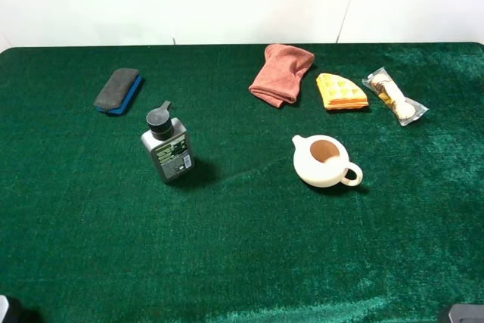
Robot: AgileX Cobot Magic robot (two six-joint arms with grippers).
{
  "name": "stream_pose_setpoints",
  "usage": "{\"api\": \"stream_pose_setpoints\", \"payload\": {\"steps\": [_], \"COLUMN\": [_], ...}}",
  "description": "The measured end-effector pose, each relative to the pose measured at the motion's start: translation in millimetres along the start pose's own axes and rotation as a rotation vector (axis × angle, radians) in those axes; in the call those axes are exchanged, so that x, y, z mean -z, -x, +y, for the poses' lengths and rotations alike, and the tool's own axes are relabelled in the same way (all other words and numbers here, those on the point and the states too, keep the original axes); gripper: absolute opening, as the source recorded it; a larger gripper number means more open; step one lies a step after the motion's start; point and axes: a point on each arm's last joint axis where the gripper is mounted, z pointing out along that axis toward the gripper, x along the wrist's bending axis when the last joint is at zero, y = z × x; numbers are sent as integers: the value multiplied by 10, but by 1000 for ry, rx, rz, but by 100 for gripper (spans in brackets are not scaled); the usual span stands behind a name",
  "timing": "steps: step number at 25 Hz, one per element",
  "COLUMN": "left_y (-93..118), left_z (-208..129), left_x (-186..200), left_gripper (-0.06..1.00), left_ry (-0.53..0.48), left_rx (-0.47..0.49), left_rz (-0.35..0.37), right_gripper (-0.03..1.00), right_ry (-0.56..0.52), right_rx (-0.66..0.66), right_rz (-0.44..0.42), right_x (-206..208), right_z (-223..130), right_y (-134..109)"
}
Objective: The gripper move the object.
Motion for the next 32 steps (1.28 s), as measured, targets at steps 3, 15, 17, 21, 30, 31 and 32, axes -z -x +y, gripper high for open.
{"api": "stream_pose_setpoints", "payload": {"steps": [3,15,17,21,30,31,32], "left_y": [0,0,0,0,0,0,0], "left_z": [0,0,0,0,0,0,0], "left_x": [0,0,0,0,0,0,0], "left_gripper": [99,99,99,99,99,99,99], "left_ry": [0,0,0,0,0,0,0], "left_rx": [0,0,0,0,0,0,0], "left_rz": [0,0,0,0,0,0,0], "right_gripper": [70,70,70,70,70,70,70], "right_ry": [42,299,327,374,441,443,443], "right_rx": [9,72,75,81,89,89,89], "right_rz": [-5,-123,-130,-142,-153,-153,-153], "right_x": [69,160,127,51,-20,-22,-22], "right_z": [-208,-925,-1028,-1186,-1229,-1227,-1227], "right_y": [2,125,141,170,193,194,194]}}
